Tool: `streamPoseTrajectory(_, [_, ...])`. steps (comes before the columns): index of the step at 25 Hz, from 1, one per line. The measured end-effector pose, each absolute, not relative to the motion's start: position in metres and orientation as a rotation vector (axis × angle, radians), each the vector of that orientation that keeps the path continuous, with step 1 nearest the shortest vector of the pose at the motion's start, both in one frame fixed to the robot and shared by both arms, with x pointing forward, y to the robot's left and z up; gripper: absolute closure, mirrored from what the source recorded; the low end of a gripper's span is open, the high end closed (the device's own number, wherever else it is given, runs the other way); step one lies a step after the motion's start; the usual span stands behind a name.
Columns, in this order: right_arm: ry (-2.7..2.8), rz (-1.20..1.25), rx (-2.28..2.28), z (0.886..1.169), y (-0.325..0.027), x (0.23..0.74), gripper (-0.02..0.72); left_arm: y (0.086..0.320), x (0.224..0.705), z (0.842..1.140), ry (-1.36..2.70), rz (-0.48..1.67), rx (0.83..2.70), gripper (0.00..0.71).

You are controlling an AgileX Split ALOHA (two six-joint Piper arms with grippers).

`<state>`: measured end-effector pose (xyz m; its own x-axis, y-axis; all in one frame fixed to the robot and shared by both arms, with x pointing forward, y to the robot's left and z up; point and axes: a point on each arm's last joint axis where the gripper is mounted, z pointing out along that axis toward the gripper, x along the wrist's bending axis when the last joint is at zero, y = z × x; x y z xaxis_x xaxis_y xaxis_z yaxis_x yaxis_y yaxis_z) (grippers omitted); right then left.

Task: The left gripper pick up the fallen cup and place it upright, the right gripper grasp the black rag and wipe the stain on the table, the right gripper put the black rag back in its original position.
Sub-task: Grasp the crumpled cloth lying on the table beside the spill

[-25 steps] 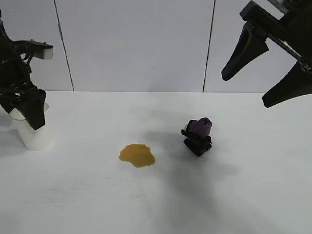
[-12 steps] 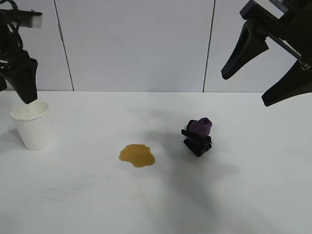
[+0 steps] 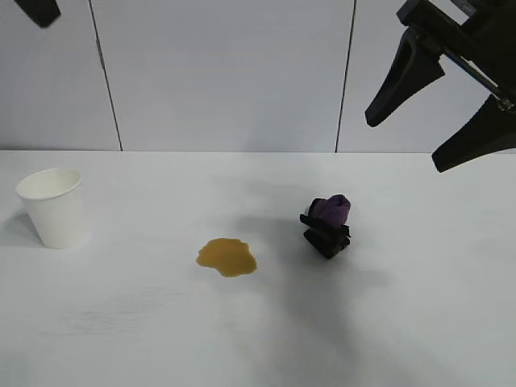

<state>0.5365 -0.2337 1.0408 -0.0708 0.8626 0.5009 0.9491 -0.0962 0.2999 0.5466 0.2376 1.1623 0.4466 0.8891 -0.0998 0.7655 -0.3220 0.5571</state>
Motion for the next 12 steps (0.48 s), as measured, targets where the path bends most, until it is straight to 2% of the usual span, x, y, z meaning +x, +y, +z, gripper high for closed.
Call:
streamPoseTrajectory(5, [-2.008,-0.894,-2.035,1.041,-0.234,0.536,0.144,0.248,0.482,1.221,1.293,0.498,2.067,0.044])
streamPoseTrajectory(12, [-2.008,-0.895,-2.035,1.041,-0.234,0.537,0.144,0.267,0.348,1.284,1.151,0.745,1.859,0.046])
